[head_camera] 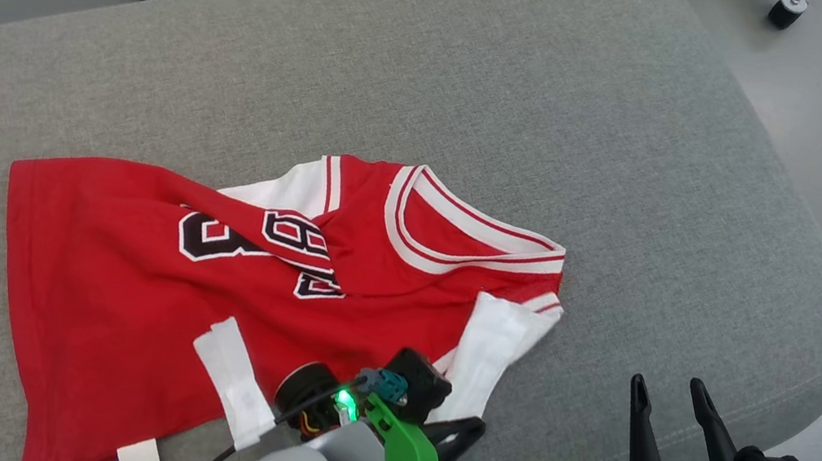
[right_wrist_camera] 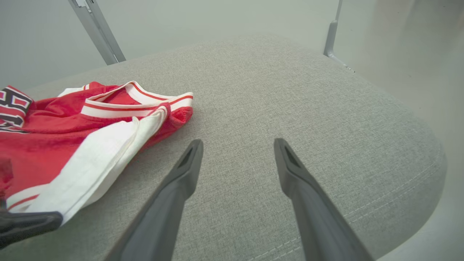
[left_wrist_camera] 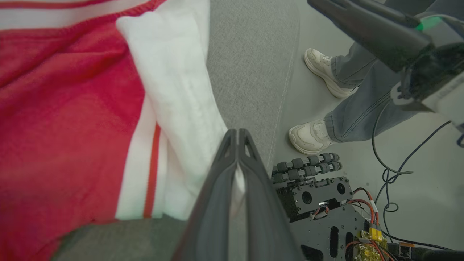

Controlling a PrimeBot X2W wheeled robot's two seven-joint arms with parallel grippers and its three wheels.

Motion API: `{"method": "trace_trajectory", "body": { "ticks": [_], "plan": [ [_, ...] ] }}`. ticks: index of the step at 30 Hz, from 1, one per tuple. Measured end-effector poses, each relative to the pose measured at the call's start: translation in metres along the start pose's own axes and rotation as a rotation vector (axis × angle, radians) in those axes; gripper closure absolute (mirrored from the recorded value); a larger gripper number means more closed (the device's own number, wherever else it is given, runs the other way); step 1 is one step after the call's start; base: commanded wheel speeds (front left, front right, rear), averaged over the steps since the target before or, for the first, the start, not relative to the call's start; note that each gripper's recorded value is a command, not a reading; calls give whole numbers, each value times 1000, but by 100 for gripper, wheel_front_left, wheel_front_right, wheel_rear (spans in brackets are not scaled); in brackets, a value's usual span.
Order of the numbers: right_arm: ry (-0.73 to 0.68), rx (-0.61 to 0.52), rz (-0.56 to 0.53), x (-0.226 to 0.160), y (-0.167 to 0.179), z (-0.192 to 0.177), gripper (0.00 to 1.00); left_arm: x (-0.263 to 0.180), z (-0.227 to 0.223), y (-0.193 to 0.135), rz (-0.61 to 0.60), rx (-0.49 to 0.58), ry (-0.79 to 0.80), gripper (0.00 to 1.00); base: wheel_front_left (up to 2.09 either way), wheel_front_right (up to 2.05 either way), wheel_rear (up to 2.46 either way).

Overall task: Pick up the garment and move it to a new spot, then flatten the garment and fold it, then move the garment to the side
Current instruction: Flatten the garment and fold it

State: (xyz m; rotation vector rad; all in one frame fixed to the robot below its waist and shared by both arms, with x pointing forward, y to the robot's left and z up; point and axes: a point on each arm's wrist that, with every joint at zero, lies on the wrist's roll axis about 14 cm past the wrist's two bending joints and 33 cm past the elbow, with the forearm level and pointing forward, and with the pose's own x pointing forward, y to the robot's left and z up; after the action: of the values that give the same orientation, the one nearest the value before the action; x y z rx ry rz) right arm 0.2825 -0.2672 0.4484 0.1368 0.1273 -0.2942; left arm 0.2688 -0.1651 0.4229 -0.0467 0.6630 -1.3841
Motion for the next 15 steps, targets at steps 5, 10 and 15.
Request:
{"method": "trace_trajectory", "body": {
  "ticks": [5, 10, 15],
  "plan": [
    [8, -1, -4, -1, -1, -2, 0, 5, -20, -16, -60, -19, 20, 100, 0, 0, 0],
    [14, -2, -11, -3, -3, -4, 0, 8, -29, -11, -55, -11, -28, 89, 0, 0, 0],
    [9, -9, -14, -3, -5, -3, 0, 10, -31, -15, -52, -32, -93, 0, 0, 0, 0]
  ]
}}
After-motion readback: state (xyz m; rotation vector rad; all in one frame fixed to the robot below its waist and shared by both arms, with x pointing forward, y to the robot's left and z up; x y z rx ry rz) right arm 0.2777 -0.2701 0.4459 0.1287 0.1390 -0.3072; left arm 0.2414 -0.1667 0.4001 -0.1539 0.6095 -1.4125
